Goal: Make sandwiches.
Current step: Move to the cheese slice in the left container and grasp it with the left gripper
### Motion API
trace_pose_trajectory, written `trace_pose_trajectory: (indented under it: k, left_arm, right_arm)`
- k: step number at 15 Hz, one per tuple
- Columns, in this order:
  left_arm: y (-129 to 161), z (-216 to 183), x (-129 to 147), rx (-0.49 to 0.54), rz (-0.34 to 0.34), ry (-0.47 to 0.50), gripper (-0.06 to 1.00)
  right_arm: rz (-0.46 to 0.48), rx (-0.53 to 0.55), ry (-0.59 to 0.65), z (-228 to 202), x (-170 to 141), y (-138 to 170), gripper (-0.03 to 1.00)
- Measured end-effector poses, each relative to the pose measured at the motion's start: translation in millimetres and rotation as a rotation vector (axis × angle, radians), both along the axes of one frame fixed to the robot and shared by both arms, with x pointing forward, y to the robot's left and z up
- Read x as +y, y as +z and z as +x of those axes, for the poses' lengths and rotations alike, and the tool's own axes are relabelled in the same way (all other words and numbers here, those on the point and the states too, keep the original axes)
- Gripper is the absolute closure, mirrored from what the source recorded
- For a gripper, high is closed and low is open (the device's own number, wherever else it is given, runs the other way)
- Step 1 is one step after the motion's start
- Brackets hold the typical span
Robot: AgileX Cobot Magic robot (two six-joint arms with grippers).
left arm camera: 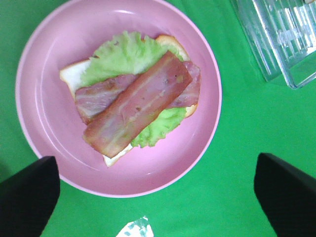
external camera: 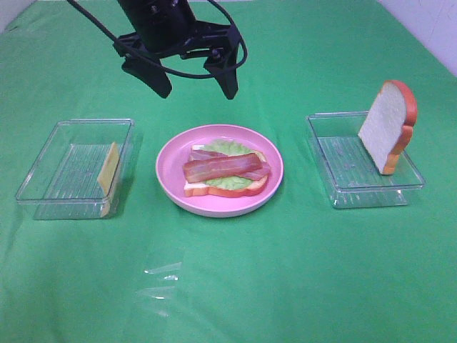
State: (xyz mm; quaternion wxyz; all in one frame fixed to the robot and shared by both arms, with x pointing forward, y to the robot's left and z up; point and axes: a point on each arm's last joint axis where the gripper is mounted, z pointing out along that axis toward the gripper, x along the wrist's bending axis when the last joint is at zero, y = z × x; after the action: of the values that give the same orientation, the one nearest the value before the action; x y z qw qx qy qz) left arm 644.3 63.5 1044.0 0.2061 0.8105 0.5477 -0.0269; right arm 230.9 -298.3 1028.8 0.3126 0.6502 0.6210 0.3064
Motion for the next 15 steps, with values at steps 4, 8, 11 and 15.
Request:
trace_pose_trajectory:
  k: [4,8,11,15]
  left_arm:
    - [16.4,-7.8,41.0,-0.022,0.084,0.103,-0.04]
    - [-24.8,-11.5,84.2,0.107,0.247,0.239,-0.04]
    - [-61.6,-4.1,79.9,0.186,0.283,0.230,-0.04]
    - [-91.9,0.5,78.1,0.247,0.315,0.222,-0.04]
  right_arm:
    - [0.000,0.000,0.000,0.0,0.0,0.0,0.20]
    - [0.000,0.000,0.000,0.0,0.0,0.0,0.20]
    - [0.000,0.000,0.000,0.0,0.0,0.0,0.20]
    - [0.000,0.000,0.000,0.0,0.0,0.0,0.20]
